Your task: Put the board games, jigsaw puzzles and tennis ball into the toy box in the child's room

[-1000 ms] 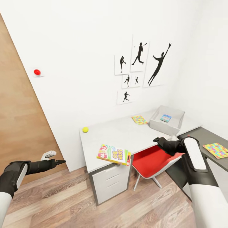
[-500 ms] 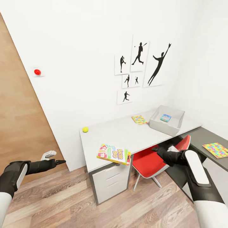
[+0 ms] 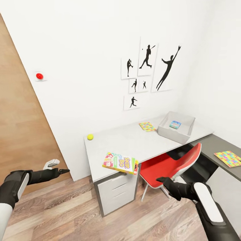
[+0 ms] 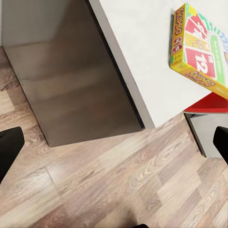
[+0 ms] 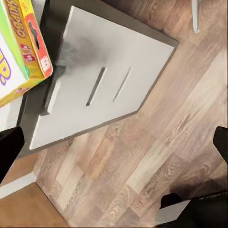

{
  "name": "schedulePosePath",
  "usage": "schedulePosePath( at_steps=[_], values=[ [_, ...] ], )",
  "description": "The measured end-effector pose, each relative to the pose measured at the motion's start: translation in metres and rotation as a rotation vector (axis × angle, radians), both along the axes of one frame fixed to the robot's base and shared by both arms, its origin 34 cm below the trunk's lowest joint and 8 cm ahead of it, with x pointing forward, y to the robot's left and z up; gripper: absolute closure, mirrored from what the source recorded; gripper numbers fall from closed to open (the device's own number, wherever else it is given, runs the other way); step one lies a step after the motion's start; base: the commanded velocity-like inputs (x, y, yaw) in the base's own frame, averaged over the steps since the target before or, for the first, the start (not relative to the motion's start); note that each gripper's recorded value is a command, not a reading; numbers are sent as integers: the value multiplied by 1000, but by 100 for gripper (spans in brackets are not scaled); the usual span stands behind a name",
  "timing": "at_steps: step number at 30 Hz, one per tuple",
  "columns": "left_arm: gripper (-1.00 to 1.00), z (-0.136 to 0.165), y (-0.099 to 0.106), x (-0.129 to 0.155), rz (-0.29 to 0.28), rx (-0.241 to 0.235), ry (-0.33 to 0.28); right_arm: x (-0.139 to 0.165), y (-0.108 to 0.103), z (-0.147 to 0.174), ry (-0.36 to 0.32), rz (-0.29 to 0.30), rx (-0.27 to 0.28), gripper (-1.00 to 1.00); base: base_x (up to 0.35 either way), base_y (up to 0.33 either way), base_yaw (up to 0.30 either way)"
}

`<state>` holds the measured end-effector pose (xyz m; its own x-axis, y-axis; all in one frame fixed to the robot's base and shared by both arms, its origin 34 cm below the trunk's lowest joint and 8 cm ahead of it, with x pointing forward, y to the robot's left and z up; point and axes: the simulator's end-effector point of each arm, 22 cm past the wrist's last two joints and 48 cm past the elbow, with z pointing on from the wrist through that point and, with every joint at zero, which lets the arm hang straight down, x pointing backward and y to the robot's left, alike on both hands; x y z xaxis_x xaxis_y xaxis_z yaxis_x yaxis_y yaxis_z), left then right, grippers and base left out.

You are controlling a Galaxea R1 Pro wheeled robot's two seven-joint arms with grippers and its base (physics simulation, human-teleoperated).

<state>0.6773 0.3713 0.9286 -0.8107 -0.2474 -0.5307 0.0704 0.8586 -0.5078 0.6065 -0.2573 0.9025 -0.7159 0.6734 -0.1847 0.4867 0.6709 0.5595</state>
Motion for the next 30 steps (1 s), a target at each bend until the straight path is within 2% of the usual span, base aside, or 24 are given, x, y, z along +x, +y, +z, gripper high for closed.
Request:
schedulePosePath(
  at_steps=[4, 8, 10, 12, 15, 17, 19, 22, 25, 30],
  values=[
    [-100, -1, -2, -1, -3, -9, 4, -25, 4, -29, 76, 1, 14, -100, 0, 0, 0],
    [-100, -3, -16, -8, -33, -75, 14, -50, 13, -63, 169, 2, 31, -100, 0, -4, 0],
    [-100, -9, -21, -14, -43, -108, 26, -58, 10, -77, 201, -21, 22, -100, 0, -31, 0],
    [-100, -16, -25, -19, -49, -132, 28, -64, 0, -93, 220, -55, -26, -100, 0, -19, 0],
    [-100, -19, -28, -21, -51, -145, 27, -64, -6, -102, 206, -53, -84, -100, 0, -8, 0],
    [-100, -21, -32, -21, -53, -158, 24, -59, -7, -106, 170, -33, -120, -100, 0, -3, 0],
    [-100, -21, -37, -21, -55, -169, 22, -52, -7, -105, 129, -28, -132, -100, -3, -26, 0],
    [-100, -21, -50, -19, -59, -197, 17, -40, -9, -100, 62, -33, -129, -100, -38, -64, 0],
    [-100, -18, -59, -17, -55, -229, 8, -35, -9, -98, 33, -32, -123, -100, -104, -123, 0],
    [-100, -9, -71, -11, -40, -293, -16, -38, -10, -103, 37, -32, -121, -100, -99, -124, 0]
  ],
)
